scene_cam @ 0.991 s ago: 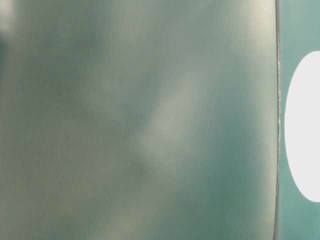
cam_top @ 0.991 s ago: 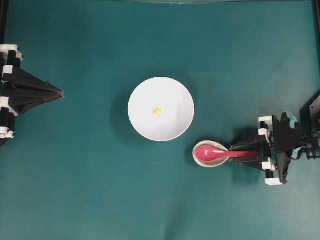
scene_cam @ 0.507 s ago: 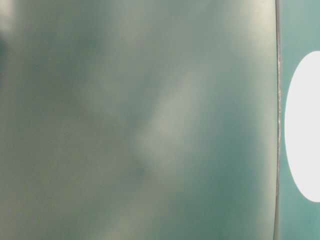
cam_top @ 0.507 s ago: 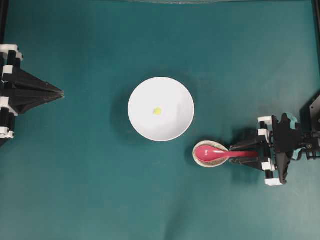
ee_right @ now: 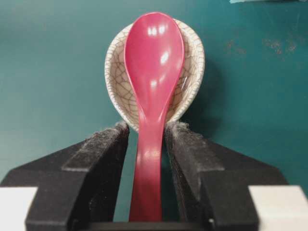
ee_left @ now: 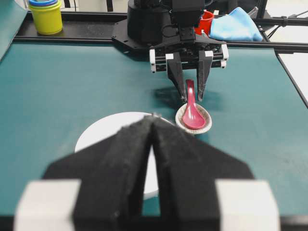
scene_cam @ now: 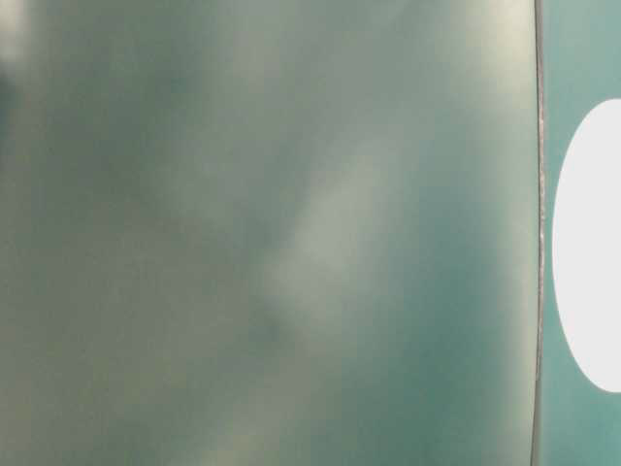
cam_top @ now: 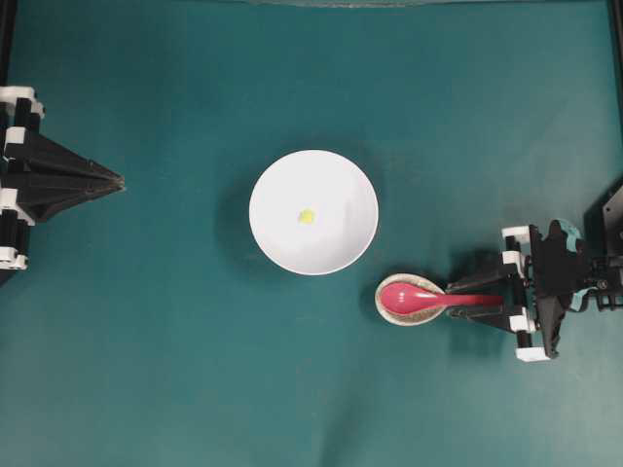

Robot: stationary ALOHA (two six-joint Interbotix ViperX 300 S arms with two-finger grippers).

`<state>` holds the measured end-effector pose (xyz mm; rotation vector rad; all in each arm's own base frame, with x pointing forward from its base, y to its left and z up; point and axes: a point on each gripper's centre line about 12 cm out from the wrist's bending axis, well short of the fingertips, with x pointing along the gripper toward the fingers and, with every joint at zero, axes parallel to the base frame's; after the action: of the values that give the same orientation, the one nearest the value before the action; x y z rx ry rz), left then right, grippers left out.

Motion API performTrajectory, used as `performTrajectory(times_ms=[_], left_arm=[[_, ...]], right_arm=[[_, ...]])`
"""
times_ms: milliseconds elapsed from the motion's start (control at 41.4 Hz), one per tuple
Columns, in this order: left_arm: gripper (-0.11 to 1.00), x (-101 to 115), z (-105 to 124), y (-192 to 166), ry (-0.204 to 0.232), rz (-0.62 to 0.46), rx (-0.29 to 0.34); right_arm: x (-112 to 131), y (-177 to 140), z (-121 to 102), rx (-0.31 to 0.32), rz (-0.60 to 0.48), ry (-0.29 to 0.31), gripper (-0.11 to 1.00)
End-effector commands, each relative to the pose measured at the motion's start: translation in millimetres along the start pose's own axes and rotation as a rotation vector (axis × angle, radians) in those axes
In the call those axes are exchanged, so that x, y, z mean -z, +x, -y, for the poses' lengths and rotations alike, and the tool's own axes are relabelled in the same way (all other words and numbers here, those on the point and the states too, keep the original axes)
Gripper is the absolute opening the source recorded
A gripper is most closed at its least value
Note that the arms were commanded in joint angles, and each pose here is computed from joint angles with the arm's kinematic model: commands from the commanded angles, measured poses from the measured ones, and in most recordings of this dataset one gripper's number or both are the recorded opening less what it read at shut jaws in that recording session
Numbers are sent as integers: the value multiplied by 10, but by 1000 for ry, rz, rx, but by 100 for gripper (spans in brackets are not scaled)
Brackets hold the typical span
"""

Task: Scoop the yellow hexagonal prism block from the bowl with a spoon using the right arm.
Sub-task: 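Hold the red spoon handle firmly in the right gripper, then lift the red spoon off the rest and carry it over the bowl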

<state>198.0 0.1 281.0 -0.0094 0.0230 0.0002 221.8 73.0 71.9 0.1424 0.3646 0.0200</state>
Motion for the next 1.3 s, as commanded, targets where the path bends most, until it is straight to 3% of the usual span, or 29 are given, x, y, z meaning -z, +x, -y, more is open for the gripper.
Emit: performTrajectory(times_ms=[0,193,411,604,918,1087,1281], left_arm=[[5,-76,-2,26,1,17,-1],[5,-81,-2,24,1,20,-1],[5,-87,-2,24,0,21,-1],[5,-109,-1,15,2,32,-1],[5,-124,-1,10,0,38,-1],[5,-125,-1,10,2,40,0],[5,-125,-1,10,0,40,-1]], right_arm=[[-49,7,-29,-10,26,6,42],[-61,4,-33,-11,29,9,24],[-210,-57,-58,-31,67,26,24],[-461,-143,-90,-53,118,-19,24],[-1027,-147,10,-20,115,-87,24],[-1322,-123,120,-3,56,-66,24],[-1604,-55,301,24,-44,-1,24]])
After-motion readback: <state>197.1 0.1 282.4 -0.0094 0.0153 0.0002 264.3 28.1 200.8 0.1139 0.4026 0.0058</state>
